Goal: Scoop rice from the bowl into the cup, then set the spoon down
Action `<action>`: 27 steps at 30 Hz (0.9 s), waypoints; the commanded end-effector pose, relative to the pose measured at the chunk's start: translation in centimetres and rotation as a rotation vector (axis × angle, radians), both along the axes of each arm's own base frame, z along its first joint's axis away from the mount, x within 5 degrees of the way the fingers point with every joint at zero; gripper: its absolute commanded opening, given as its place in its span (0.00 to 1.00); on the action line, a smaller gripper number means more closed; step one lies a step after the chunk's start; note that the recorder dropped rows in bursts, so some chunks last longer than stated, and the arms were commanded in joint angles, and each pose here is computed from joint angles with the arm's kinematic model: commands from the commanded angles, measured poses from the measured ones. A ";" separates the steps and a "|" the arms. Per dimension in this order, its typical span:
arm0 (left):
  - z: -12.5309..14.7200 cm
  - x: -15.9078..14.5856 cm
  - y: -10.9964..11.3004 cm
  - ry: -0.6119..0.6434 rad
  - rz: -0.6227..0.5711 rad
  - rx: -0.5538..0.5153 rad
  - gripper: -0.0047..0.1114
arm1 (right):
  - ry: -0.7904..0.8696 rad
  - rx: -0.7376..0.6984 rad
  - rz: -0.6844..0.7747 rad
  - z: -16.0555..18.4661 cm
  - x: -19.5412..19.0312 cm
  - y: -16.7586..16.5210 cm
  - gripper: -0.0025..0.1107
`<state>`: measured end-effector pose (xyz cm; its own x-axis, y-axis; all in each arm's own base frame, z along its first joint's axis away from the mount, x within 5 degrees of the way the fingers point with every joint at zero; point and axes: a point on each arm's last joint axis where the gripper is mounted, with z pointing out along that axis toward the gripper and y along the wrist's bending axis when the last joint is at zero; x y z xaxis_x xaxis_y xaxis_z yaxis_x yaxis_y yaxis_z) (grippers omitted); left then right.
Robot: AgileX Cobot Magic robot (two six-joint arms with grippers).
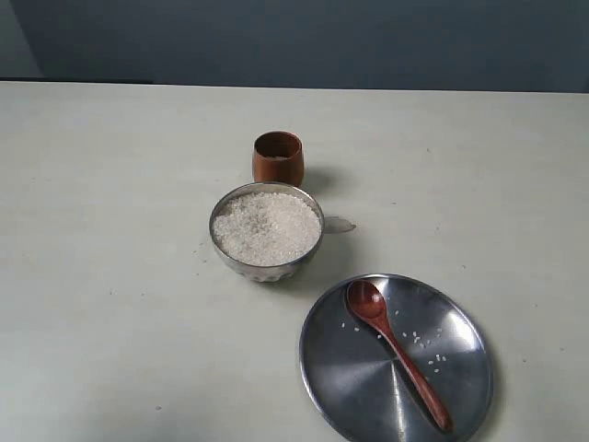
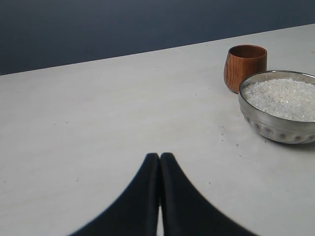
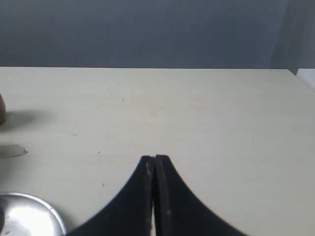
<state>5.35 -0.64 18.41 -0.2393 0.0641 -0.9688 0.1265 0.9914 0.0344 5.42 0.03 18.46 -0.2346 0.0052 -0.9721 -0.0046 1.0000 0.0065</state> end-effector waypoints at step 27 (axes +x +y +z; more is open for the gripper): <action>0.0 0.0 0.4 -0.014 0.080 -0.002 0.04 | -0.004 -0.006 -0.005 0.0 0.0 0.0 0.02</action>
<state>5.38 -0.22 18.41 -0.2436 0.0454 -0.9688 0.0494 0.9982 0.0344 5.42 0.03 18.46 -0.2346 0.0052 -0.9721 -0.0046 1.0000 0.0065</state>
